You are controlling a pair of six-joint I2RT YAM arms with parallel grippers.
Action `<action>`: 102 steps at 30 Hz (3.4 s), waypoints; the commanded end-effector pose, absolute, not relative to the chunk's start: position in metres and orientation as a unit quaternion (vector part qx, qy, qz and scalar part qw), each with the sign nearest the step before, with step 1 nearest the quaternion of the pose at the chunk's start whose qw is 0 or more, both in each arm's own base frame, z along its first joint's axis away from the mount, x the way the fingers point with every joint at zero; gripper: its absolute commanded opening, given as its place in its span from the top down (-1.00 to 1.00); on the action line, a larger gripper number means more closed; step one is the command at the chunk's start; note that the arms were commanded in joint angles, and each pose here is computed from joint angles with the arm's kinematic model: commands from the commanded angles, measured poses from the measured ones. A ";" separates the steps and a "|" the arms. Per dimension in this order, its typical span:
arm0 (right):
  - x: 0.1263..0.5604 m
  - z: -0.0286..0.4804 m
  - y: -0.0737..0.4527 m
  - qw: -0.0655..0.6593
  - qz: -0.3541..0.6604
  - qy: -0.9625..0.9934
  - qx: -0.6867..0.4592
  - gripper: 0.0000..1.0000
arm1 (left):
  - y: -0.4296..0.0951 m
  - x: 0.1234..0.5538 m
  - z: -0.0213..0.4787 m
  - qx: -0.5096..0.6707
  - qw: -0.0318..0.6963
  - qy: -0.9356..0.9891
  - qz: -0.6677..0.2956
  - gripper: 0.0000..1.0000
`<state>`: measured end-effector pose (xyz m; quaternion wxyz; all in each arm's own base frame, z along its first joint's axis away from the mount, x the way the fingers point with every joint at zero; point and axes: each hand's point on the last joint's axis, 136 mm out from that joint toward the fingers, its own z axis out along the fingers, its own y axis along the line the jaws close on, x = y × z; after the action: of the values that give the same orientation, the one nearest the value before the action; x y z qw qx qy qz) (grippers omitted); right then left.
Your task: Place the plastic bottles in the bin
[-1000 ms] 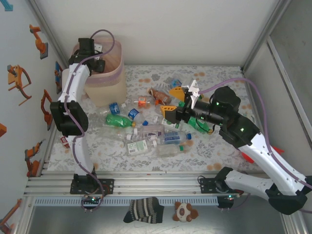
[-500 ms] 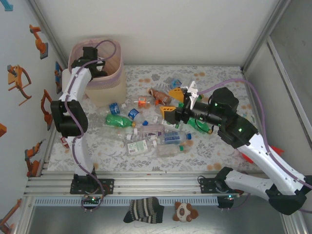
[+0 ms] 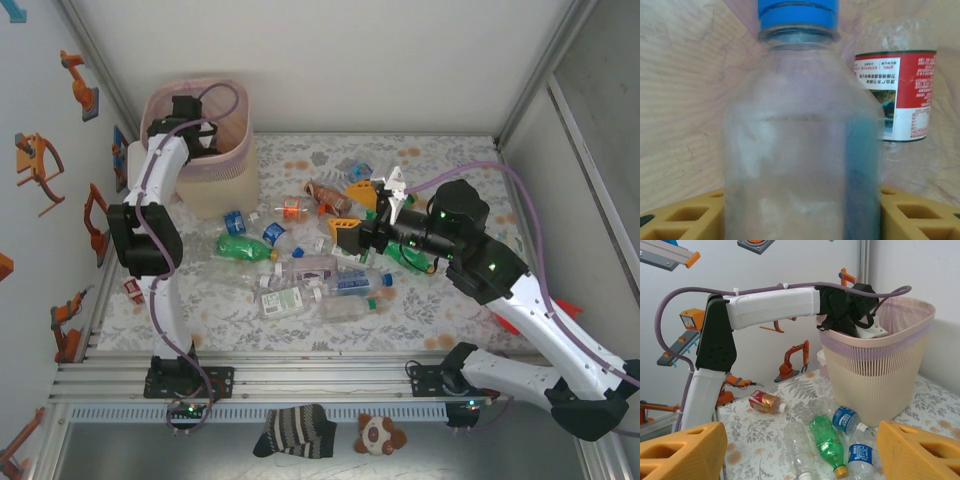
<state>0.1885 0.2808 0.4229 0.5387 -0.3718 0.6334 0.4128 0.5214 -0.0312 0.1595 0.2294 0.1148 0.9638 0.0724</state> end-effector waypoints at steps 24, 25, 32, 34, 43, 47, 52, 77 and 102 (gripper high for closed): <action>0.183 0.434 0.279 0.556 0.423 0.613 -0.369 -0.54 | -0.037 0.508 0.314 0.091 0.387 0.917 0.042 -0.44; 0.183 0.434 0.279 0.555 0.423 0.613 -0.370 -0.54 | -0.037 0.504 0.324 0.090 0.396 0.913 0.041 -0.44; 0.182 0.431 0.282 0.551 0.427 0.612 -0.374 -0.54 | -0.031 0.474 0.368 0.074 0.435 0.897 0.043 -0.46; 0.182 0.431 0.282 0.551 0.427 0.611 -0.375 -0.54 | -0.026 0.464 0.377 0.065 0.443 0.893 0.047 -0.46; 0.180 0.430 0.282 0.550 0.423 0.608 -0.386 -0.55 | 0.000 0.415 0.383 0.018 0.448 0.894 0.011 -0.46; 0.180 0.428 0.282 0.549 0.420 0.610 -0.388 -0.55 | 0.027 0.387 0.371 -0.010 0.443 0.896 0.023 -0.46; 0.179 0.427 0.286 0.540 0.423 0.610 -0.396 -0.55 | 0.058 0.349 0.345 -0.048 0.420 0.905 0.041 -0.47; 0.175 0.428 0.284 0.538 0.429 0.609 -0.394 -0.55 | 0.115 0.312 0.137 -0.217 0.238 0.947 -0.002 -0.87; 0.160 0.437 0.260 0.555 0.398 0.608 -0.405 -0.56 | 0.126 0.282 0.058 -0.241 0.062 0.969 0.000 -1.00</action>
<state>0.1669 0.2673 0.4211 0.5368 -0.3981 0.6216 0.4087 0.2930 0.1332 0.0624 0.0922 -0.2528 0.9631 -0.0022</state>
